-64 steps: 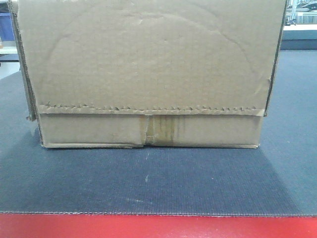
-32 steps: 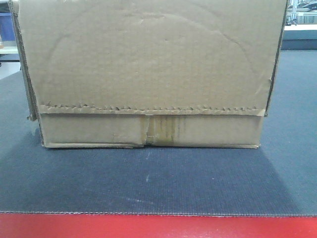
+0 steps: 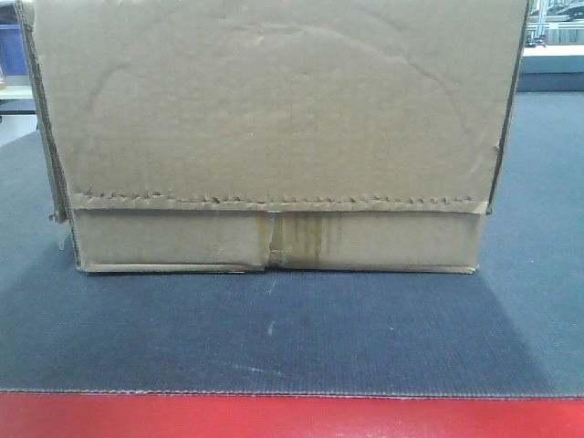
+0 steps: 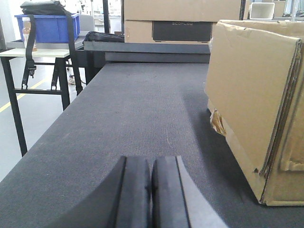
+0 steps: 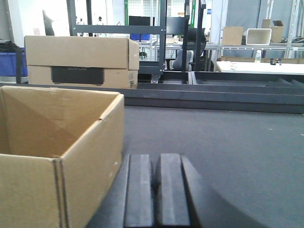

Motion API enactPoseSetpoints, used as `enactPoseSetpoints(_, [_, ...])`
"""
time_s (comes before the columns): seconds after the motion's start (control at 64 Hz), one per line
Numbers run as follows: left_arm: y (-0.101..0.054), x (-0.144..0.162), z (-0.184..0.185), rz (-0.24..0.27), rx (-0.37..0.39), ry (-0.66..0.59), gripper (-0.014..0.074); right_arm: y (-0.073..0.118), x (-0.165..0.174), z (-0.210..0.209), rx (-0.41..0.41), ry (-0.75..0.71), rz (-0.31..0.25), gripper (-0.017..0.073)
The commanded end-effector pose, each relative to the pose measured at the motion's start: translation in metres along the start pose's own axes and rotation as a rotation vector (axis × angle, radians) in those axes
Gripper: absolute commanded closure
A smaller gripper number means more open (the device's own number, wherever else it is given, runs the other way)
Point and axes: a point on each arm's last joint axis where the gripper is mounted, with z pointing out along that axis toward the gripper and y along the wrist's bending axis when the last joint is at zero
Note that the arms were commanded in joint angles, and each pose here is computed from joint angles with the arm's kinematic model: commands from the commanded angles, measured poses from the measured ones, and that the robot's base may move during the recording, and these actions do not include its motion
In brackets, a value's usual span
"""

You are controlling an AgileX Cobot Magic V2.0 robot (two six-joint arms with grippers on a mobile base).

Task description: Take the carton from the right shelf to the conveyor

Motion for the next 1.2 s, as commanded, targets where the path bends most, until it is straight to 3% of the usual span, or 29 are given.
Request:
enactPoseSetpoints(0.0, [0.0, -0.003, -0.001, 0.009, 0.006, -0.029, 0.0579, -0.002, 0.007, 0.003, 0.039, -0.014, -0.014, 0.0628])
enactPoseSetpoints(0.203, [0.0, -0.003, -0.001, 0.009, 0.006, -0.029, 0.0579, -0.005, 0.051, 0.013, 0.091, 0.017, 0.044, 0.0628])
enactPoseSetpoints(0.516, [0.0, -0.003, -0.001, 0.009, 0.006, -0.029, 0.0579, -0.008, 0.112, 0.013, 0.105, 0.021, 0.034, 0.0628])
enactPoseSetpoints(0.688, [0.0, -0.003, -0.001, 0.009, 0.006, -0.029, 0.0579, -0.008, 0.112, 0.013, 0.105, 0.014, 0.03, 0.0628])
enactPoseSetpoints(0.844, [0.0, -0.003, -0.001, 0.009, 0.006, -0.029, 0.0579, -0.008, 0.112, 0.013, 0.105, 0.022, -0.033, 0.0628])
enactPoseSetpoints(1.188, [0.0, -0.003, -0.001, 0.009, 0.006, -0.029, 0.0579, -0.008, 0.112, 0.013, 0.117, 0.024, -0.034, 0.0628])
